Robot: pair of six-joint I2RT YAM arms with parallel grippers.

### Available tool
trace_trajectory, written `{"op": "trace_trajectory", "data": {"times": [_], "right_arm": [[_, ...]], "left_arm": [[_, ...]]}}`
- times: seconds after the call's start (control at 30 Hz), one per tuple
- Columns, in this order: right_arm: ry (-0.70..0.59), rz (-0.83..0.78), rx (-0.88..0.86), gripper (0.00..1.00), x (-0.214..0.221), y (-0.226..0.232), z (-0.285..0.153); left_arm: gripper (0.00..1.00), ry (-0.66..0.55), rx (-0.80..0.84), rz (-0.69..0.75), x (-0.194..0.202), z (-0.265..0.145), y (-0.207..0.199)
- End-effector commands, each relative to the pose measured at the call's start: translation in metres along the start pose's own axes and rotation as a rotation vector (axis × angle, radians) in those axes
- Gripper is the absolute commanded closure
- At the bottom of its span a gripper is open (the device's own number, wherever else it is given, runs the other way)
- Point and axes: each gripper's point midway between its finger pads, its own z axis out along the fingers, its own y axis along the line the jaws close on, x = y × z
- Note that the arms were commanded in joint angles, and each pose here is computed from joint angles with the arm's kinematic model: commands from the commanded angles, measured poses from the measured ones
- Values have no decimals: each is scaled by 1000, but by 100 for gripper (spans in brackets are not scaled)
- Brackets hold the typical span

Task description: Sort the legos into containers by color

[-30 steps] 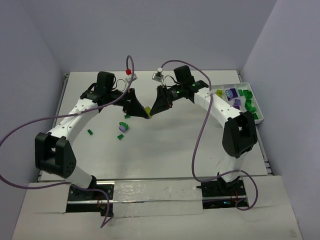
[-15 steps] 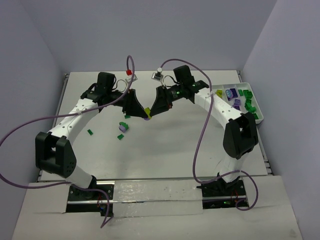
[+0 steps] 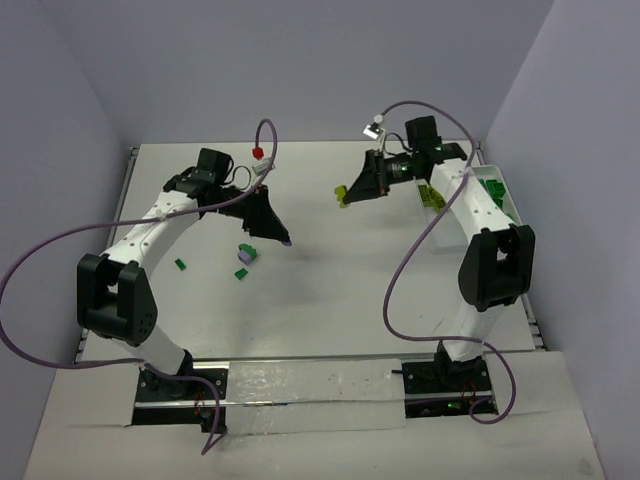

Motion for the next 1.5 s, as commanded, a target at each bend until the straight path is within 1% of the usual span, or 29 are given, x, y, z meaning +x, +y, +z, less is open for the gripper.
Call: {"op": "trace_trajectory", "data": {"times": [0.0, 0.03, 0.07, 0.1, 0.17, 0.2, 0.27, 0.37, 0.43, 0.57, 0.63, 0.67, 0.73, 0.77, 0.8, 0.87, 0.97, 1.03, 1.07, 1.17, 1.2, 1.23, 1.27, 1.33, 1.4, 1.43, 1.47], "right_arm": [[9, -38, 452, 100, -5, -63, -75], [-6, -7, 545, 100, -5, -85, -100], [-3, 28, 689, 100, 0, -111, -129], [1, 51, 793, 100, 3, -129, -150], [19, 89, 943, 100, 13, -157, -185], [54, 119, 1080, 100, 25, -178, -214], [91, 169, 1162, 100, 43, -201, -237], [144, 223, 1242, 100, 63, -228, -257], [167, 248, 1278, 100, 72, -243, -264], [197, 274, 1311, 100, 80, -260, -269], [216, 288, 1310, 95, 85, -269, -268], [223, 299, 1306, 89, 88, -272, -267], [237, 319, 1298, 67, 94, -278, -264], [241, 325, 1297, 58, 96, -279, -264], [244, 328, 1292, 51, 97, -279, -263], [236, 328, 1278, 36, 96, -275, -260], [183, 288, 1219, 29, 76, -252, -249], [143, 239, 1158, 26, 58, -234, -236], [114, 191, 1091, 25, 44, -220, -223], [37, 2, 930, 22, 1, -165, -180], [15, -45, 873, 21, -9, -149, -166], [2, -63, 830, 17, -12, -140, -155], [-25, -133, 780, 7, -23, -117, -136], [-57, -242, 697, 0, -40, -87, -102], [-89, -315, 603, 0, -50, -52, -62], [-105, -332, 550, 0, -53, -31, -43], [-130, -365, 515, 0, -60, -22, -33]], "left_arm": [[94, -72, -236, 105, -30, -9, 28], [95, -79, -328, 106, -35, -13, 42], [97, -93, -369, 111, -43, -16, 46], [98, -96, -434, 110, -48, -19, 58], [99, -109, -486, 104, -55, -23, 67], [99, -126, -514, 97, -63, -25, 70], [99, -139, -554, 108, -71, -28, 74], [99, -154, -566, 125, -82, -28, 74], [99, -156, -563, 128, -85, -26, 74], [99, -153, -557, 124, -87, -24, 74], [99, -156, -560, 125, -87, -24, 74], [99, -155, -560, 126, -87, -24, 74], [99, -152, -558, 120, -86, -24, 74], [99, -149, -554, 116, -85, -23, 75], [99, -148, -550, 112, -84, -22, 74], [98, -146, -527, 103, -82, -20, 72], [97, -147, -474, 82, -78, -14, 65], [97, -152, -426, 59, -76, -10, 59], [99, -164, -375, 28, -76, -6, 54], [100, -198, -233, -130, -67, 0, 40], [100, -209, -185, -148, -68, 1, 34], [100, -226, -168, -144, -72, 0, 30], [100, -242, -160, -224, -70, -1, 28], [100, -289, -179, -340, -75, -3, 29], [100, -358, -245, -464, -84, -11, 35], [100, -381, -261, -493, -88, -16, 36], [100, -399, -267, -531, -92, -19, 35]]}}
